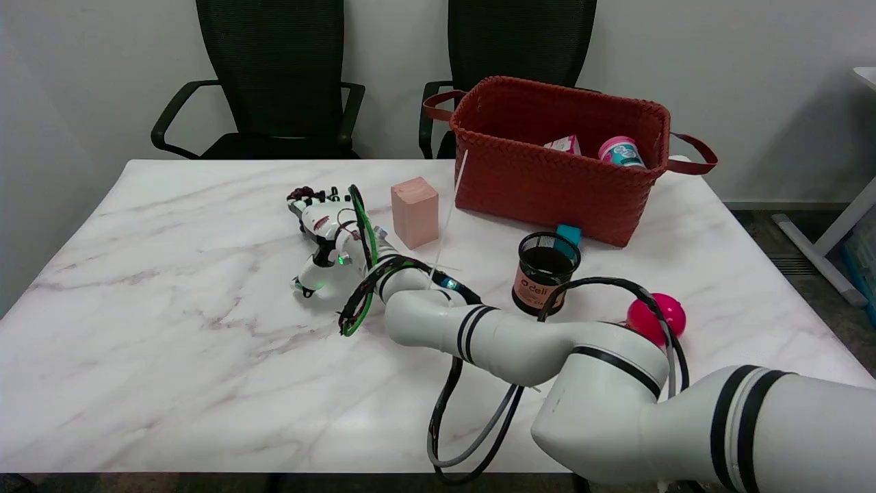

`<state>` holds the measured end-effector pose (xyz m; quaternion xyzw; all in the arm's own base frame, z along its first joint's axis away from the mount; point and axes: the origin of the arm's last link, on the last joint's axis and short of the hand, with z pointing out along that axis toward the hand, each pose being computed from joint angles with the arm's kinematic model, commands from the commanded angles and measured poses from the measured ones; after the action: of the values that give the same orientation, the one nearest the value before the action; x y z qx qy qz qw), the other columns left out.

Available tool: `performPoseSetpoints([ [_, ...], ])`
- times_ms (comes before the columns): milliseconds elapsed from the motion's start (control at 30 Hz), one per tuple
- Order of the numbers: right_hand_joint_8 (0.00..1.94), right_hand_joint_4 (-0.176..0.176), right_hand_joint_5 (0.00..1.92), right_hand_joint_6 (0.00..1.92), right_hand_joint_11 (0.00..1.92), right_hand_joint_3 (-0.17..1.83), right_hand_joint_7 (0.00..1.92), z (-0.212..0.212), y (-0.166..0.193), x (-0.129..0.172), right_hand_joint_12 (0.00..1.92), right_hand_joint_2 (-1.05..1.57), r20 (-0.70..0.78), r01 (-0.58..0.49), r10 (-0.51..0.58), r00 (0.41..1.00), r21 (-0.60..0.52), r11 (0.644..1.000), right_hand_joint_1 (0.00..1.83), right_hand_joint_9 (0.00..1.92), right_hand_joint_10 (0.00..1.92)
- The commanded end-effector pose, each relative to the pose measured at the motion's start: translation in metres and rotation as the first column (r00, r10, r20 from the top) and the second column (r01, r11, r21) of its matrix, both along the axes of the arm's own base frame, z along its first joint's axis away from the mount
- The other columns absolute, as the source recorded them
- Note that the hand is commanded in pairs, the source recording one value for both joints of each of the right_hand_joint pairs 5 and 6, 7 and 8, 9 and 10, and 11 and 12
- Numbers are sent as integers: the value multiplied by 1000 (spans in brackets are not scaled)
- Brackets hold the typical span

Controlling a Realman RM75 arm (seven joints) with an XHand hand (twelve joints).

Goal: Pick up the wooden rectangular block.

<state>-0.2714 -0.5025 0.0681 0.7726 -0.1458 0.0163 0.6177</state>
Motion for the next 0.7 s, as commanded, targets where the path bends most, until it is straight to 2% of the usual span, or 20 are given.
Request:
performPoseSetpoints([
  [33,72,0,94,94,13,602,72,-2,3,-1,13,448,12,-4,4,1000,2,1000,971,113,113],
  [433,74,0,90,90,26,585,74,-5,5,7,26,454,48,-45,45,998,-8,999,984,122,122],
  [600,78,0,84,84,52,555,78,2,12,15,52,430,226,-63,78,971,-74,995,1012,138,138],
  [700,65,0,77,77,57,559,65,11,17,21,57,305,353,-48,84,932,-108,993,1081,134,134],
])
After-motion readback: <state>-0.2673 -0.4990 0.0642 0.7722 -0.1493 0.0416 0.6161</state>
